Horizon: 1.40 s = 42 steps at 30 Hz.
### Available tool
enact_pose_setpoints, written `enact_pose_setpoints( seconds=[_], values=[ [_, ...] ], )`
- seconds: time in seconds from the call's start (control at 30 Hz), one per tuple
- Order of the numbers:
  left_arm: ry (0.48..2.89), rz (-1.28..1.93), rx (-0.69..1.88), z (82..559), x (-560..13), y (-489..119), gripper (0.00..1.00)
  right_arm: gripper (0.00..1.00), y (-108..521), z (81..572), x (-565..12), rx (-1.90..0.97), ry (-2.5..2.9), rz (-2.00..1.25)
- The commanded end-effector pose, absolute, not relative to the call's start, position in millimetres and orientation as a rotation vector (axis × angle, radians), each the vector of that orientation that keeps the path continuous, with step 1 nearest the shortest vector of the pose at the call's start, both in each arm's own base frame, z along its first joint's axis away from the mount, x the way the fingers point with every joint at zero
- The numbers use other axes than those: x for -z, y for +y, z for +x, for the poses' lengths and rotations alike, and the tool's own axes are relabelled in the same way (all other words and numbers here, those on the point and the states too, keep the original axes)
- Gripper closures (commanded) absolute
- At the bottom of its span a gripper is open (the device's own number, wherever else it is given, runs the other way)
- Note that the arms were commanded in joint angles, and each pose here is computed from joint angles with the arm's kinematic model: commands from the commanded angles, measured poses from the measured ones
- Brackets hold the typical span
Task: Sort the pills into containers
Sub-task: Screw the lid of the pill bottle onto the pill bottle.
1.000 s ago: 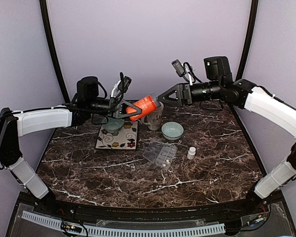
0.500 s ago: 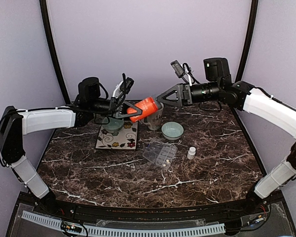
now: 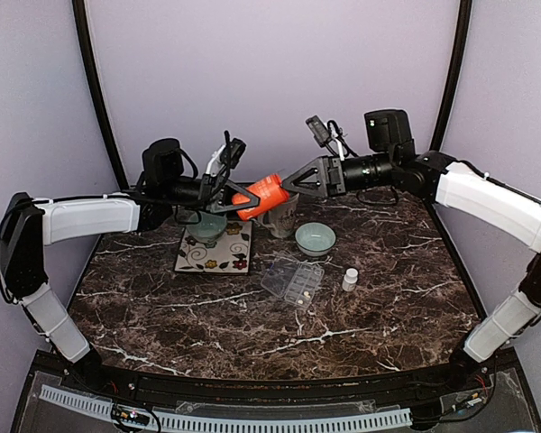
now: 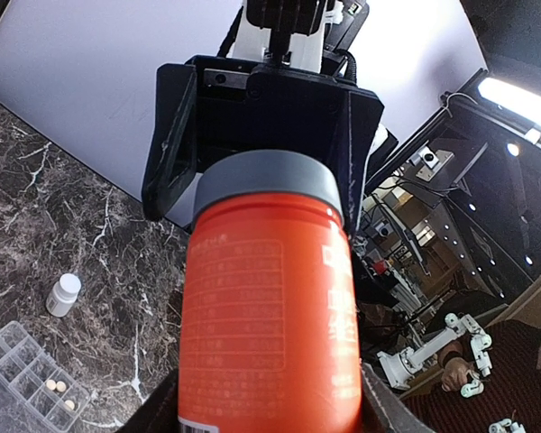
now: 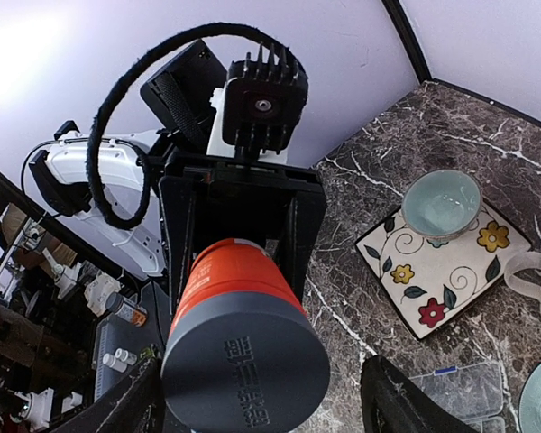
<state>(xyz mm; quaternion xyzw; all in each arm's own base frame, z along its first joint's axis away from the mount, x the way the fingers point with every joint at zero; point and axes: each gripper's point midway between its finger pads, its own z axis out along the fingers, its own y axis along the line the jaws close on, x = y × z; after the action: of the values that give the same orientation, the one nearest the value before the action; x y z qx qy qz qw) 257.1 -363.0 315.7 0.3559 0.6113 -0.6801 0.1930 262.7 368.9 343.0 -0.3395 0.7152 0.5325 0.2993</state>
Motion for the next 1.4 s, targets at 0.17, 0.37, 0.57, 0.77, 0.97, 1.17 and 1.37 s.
enact_pose_setpoints(
  seconds=[0.17,0.37,0.57,0.77,0.97,1.17,1.37],
  values=[
    [1.622,1.068,1.905,254.9,-333.8,-361.4,1.0,0.35,376.3,266.5,-348.2,-1.448,1.859,-0.923],
    [1.652,1.063,1.927,257.7,-325.7,-364.0,1.0,0.58,379.8,266.0,-348.6,-1.472,1.848,-0.945],
    [1.646,1.051,1.894,259.9,-330.0,-363.9,1.0,0.92,386.3,265.8,-347.1,-1.53,1.855,-0.96],
    [1.641,1.042,1.809,267.5,-332.1,-365.6,1.0,1.0,394.0,273.1,-342.5,-1.591,1.894,-0.896],
    [1.648,1.023,1.627,281.4,-333.3,-366.6,1.0,1.0,399.0,283.4,-335.0,-1.571,1.999,-0.818],
    [1.632,1.029,1.481,289.6,-332.6,-370.6,1.0,1.0,401.1,293.4,-324.7,-1.557,2.091,-0.726],
    [1.606,1.069,1.27,287.8,-331.2,-381.3,1.0,1.0,404.8,301.7,-308.2,-1.564,2.186,-0.642]
  ],
)
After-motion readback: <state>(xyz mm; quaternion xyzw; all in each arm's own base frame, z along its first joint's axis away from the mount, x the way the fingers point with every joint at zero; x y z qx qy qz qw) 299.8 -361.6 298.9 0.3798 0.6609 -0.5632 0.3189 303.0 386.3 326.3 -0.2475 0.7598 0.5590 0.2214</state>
